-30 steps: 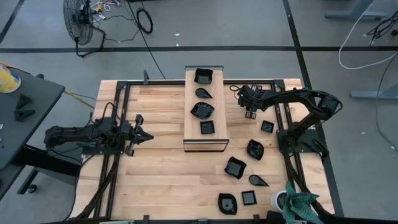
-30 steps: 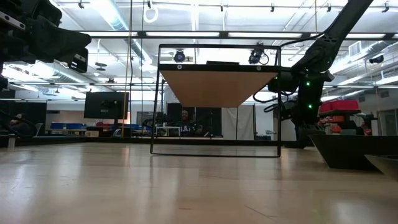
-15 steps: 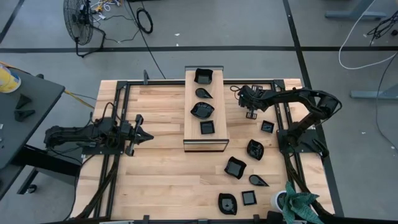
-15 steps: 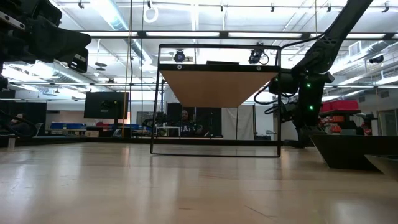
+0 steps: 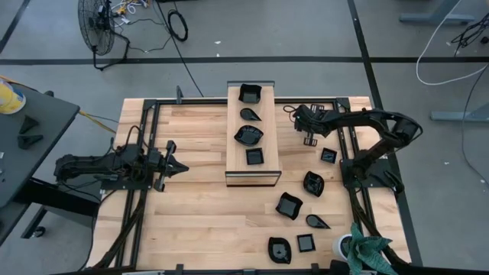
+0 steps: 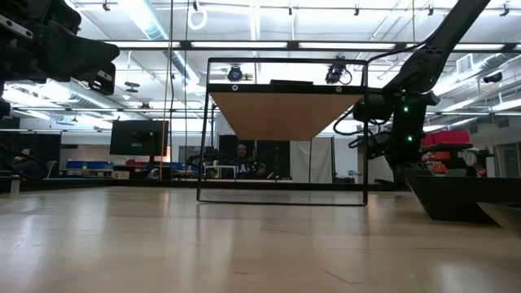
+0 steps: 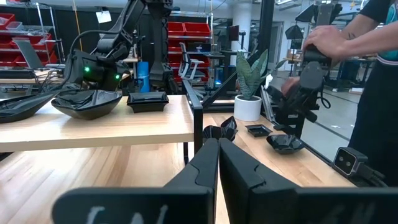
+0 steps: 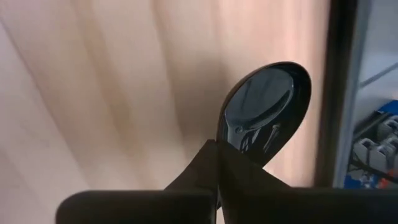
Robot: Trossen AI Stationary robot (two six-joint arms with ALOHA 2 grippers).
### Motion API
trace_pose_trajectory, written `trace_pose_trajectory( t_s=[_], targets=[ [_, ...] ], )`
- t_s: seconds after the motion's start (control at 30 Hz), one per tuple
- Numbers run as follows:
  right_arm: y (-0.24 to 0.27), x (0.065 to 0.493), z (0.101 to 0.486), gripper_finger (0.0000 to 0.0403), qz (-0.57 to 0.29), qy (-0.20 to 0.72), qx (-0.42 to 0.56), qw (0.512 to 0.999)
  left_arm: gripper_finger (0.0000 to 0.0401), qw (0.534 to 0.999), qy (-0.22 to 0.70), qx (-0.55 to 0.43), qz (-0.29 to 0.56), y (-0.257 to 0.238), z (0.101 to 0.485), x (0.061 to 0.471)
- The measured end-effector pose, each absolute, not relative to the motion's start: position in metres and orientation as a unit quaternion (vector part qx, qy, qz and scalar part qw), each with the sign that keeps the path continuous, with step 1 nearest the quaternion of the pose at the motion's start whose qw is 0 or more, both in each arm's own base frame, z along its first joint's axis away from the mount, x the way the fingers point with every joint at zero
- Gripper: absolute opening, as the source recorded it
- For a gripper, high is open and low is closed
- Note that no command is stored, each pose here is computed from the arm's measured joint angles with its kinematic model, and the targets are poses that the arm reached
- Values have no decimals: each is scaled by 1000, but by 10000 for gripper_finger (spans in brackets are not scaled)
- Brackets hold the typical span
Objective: Pick & Place Mini shaped plates
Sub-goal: Stack the drop-shaped plate on top of the drop-shaped plate on the shelf
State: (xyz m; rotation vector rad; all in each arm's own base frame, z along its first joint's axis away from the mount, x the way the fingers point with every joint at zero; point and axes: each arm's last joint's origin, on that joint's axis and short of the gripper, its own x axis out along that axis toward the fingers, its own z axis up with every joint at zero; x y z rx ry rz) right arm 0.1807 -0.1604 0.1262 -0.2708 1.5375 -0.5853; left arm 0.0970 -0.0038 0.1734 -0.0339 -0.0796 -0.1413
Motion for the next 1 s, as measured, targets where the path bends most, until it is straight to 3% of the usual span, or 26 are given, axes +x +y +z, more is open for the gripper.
trace_pose_trajectory(
  t_s=[0.47,0.67,1.0],
  targets=[
    [-153,177,194,1,-321,625,-93,706,18,997,-40,-17,-71,-4,173,97],
    [-142,185,229,0,-270,608,-28,746,18,997,-40,-17,-71,-4,173,97],
    [-118,211,303,0,-208,611,-56,762,18,997,-40,-17,-71,-4,173,97]
  ],
)
